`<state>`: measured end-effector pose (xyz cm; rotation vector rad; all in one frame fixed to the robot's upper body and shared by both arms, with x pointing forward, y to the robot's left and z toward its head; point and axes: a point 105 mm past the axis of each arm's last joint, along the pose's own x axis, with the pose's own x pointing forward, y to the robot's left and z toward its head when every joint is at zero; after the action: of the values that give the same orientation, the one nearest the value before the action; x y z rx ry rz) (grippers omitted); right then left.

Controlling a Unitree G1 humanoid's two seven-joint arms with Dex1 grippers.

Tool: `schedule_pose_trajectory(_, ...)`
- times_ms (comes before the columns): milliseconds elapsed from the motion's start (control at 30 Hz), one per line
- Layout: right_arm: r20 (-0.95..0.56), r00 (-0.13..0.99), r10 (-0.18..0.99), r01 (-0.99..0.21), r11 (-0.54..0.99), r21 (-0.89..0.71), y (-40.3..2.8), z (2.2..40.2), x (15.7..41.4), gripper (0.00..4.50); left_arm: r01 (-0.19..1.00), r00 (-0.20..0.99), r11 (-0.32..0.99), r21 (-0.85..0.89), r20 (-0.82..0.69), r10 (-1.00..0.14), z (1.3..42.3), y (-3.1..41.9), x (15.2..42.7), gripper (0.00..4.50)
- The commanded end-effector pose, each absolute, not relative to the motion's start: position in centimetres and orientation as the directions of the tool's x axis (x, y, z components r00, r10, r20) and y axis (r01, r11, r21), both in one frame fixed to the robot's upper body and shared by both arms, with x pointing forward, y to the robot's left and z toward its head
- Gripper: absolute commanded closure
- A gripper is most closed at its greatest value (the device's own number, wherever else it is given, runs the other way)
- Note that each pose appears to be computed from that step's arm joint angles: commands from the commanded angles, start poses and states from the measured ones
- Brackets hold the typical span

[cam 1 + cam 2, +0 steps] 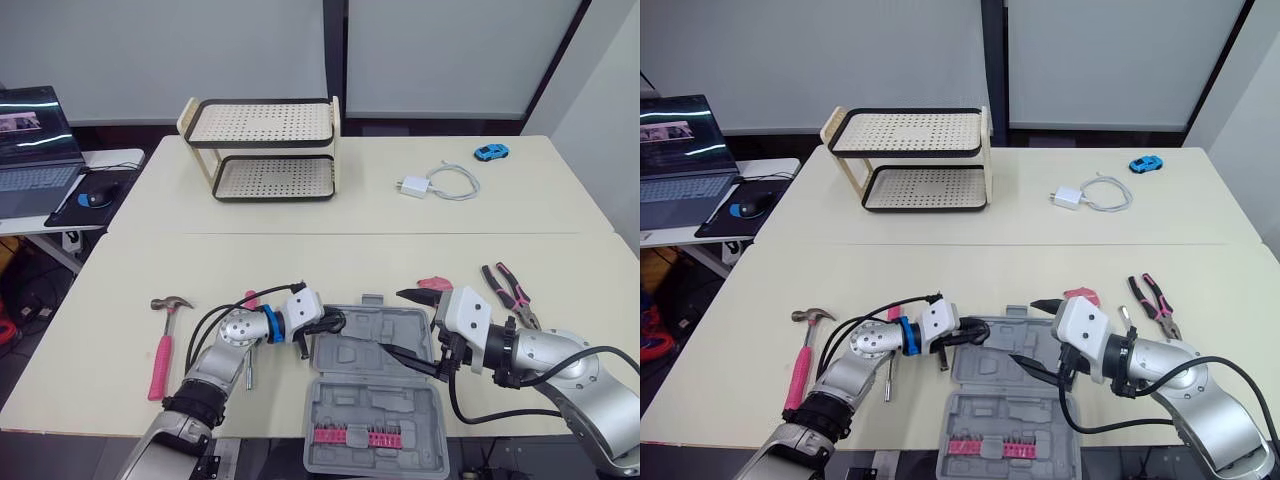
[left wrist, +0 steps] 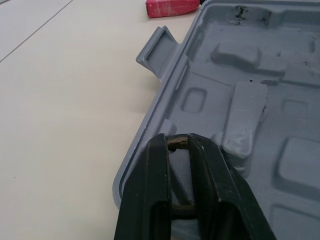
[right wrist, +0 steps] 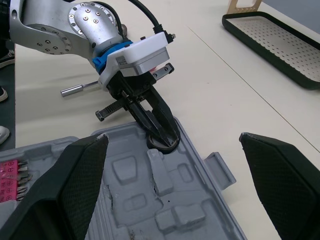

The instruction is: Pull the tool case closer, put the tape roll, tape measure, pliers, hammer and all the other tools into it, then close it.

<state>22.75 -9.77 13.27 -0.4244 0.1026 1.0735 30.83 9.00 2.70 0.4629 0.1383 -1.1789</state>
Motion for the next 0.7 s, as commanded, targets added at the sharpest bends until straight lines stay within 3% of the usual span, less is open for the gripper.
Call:
schedule_pose_trajectory(33, -0.263, 0.507, 0.821, -0.848, 0.419, -0.325, -10.7, 14.2, 23.2, 0.00, 0.889, 0.422, 0.342, 0.304, -0.253, -0.871, 6.0, 10.2, 31.2, 3.83)
schedule_pose_trajectory(67, -0.262, 0.515, 0.816, -0.844, 0.428, -0.325, -11.1, 14.3, 23.4, 0.00, 0.884, 0.428, 0.349, 0.312, -0.238, -0.872, 6.9, 10.7, 31.2, 3.83)
schedule_pose_trajectory(167, -0.276, 0.540, 0.795, -0.830, 0.450, -0.329, -13.2, 14.4, 24.0, 0.00, 0.880, 0.438, 0.361, 0.309, -0.231, -0.869, 8.9, 12.9, 30.8, 3.27)
schedule_pose_trajectory(333, -0.310, 0.602, 0.736, -0.791, 0.497, -0.356, -18.0, 14.8, 24.9, 0.00, 0.855, 0.509, 0.436, 0.282, -0.284, -0.813, 11.2, 18.8, 29.8, 1.71)
schedule_pose_trajectory(500, -0.276, 0.683, 0.676, -0.730, 0.620, -0.289, -23.9, 16.5, 24.4, 0.00, 0.767, 0.637, 0.619, 0.167, -0.321, -0.701, 13.9, 27.2, 27.9, 0.15)
schedule_pose_trajectory(700, -0.409, 0.742, 0.531, -0.645, 0.732, -0.220, -31.9, 15.8, 22.7, 0.00, 0.563, 0.757, 0.820, 0.106, -0.464, -0.460, 14.3, 38.1, 23.5, 0.04)
